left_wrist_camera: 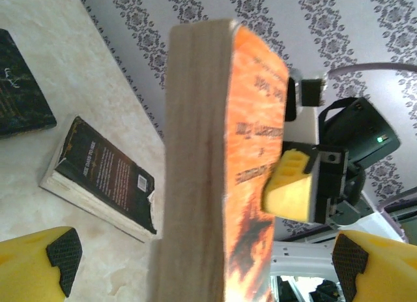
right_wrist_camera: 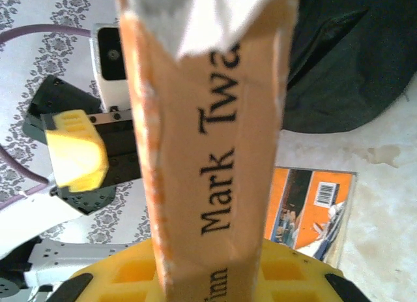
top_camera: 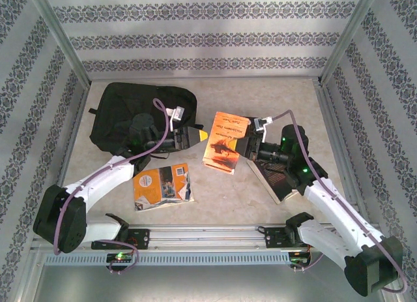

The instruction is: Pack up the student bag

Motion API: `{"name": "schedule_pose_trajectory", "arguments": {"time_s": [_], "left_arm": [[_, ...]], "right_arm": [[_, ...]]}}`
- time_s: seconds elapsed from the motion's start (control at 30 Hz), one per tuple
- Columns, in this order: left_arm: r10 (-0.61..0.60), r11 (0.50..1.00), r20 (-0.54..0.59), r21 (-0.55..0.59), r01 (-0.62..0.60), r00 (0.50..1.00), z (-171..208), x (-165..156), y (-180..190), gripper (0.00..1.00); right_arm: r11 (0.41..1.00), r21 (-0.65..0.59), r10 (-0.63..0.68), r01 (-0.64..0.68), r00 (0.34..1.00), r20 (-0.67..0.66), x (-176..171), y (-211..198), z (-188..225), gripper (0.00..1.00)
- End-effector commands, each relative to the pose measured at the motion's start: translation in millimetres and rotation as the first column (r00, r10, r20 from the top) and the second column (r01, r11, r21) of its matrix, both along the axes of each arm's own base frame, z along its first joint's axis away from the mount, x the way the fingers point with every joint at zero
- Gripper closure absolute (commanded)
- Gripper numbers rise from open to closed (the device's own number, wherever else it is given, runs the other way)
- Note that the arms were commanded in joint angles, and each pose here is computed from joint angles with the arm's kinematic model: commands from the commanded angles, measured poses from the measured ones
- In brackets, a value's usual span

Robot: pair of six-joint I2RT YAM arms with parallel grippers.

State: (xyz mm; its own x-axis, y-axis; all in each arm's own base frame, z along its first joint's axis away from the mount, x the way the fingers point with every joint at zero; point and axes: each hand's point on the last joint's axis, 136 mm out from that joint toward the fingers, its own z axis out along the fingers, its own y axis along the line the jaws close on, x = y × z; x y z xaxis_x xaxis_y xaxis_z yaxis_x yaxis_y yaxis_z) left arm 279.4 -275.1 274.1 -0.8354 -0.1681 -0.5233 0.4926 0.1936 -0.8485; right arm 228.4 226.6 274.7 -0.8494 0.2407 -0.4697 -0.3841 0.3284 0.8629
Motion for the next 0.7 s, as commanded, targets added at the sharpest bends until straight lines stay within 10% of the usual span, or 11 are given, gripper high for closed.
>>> {"name": "schedule_pose_trajectory", "arguments": {"time_s": [0.0,0.5,0.67], "left_arm": [[-0.004,1.0,0.024,0.022,0.004,1.0,-6,-2,0,0.0],[-0.146,0.968,0.055,-0.199,0.154,0.988,23,-22,-13,0.0],[-0.172,0.959,0.072,-0.216,0.184,0.982,27,-25,-14,0.21]], "right_arm": [[0.993,0.06,0.096,-0.102,0.991,0.098,-13,15,39,1.0],[0.984,0.016,0.175,-0.177,0.982,0.074,-8,31,24,1.0],[0.989,-0.032,0.149,-0.148,0.988,0.046,-2,24,10,1.0]]}}
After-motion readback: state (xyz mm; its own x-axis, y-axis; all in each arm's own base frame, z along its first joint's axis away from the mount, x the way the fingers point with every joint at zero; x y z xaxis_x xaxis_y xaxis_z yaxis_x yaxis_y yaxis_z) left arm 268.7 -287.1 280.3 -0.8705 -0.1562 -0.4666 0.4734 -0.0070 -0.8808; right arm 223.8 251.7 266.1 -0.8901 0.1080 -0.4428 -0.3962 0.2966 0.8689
